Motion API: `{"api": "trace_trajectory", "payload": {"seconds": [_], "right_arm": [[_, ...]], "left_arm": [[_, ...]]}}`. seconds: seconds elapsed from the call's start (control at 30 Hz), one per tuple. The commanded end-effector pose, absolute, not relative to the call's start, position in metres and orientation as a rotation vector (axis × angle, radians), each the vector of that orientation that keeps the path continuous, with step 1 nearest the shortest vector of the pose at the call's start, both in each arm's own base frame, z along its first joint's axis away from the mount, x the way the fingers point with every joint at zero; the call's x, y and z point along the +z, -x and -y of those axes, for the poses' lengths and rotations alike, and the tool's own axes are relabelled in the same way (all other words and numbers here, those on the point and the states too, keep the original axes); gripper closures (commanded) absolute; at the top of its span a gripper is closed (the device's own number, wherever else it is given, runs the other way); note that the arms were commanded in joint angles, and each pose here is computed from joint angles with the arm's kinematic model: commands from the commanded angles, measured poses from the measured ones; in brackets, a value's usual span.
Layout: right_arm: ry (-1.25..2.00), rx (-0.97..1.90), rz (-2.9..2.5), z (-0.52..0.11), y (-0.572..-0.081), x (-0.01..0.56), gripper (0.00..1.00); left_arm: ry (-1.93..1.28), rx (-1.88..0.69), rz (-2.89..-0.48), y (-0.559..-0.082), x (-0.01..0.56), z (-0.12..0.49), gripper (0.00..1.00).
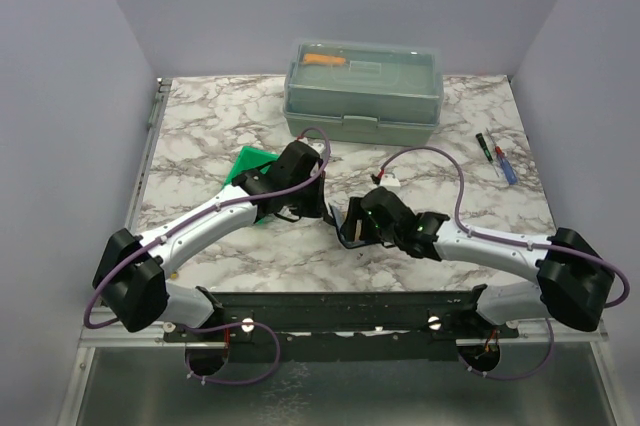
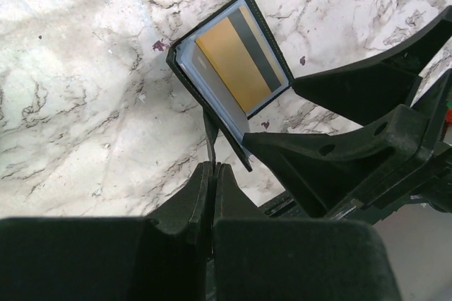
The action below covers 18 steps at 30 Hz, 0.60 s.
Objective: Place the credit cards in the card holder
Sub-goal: Open the card holder at the center of the board.
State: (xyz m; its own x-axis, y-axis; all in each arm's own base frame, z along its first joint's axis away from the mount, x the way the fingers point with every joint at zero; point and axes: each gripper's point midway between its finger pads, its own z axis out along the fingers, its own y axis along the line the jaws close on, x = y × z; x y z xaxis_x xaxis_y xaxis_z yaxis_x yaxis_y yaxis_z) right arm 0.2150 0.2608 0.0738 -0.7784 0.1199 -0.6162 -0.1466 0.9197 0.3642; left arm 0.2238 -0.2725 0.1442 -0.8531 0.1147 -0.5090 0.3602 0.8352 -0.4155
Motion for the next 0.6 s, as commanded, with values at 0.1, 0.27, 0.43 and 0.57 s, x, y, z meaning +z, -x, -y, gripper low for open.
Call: {"api": "trace_trajectory", "payload": {"seconds": [0.1, 0.27, 0.43, 0.57], "right_arm": [[0.052, 0.534, -2.420, -0.270, -0.223, 0.061, 0.33], [0.005, 0.442, -2.449, -0.261, -0.226, 0.054, 0.44], [-0.020, 0.416, -2.454, -0.255, -0.225, 0.055, 0.48], [-0.063, 0.373, -2.457, -0.248, -0.225, 0.054, 0.48]], "left_arm": [[-0.369, -0.722, -2.531, -0.227, 0.148, 0.276, 1.00], [-0.364, -0.708, -2.531, -0.227, 0.147, 0.274, 1.00], [-0.361, -0.667, -2.540, -0.226, 0.140, 0.267, 1.00], [-0.348, -0.616, -2.559, -0.224, 0.132, 0.257, 1.00]]}}
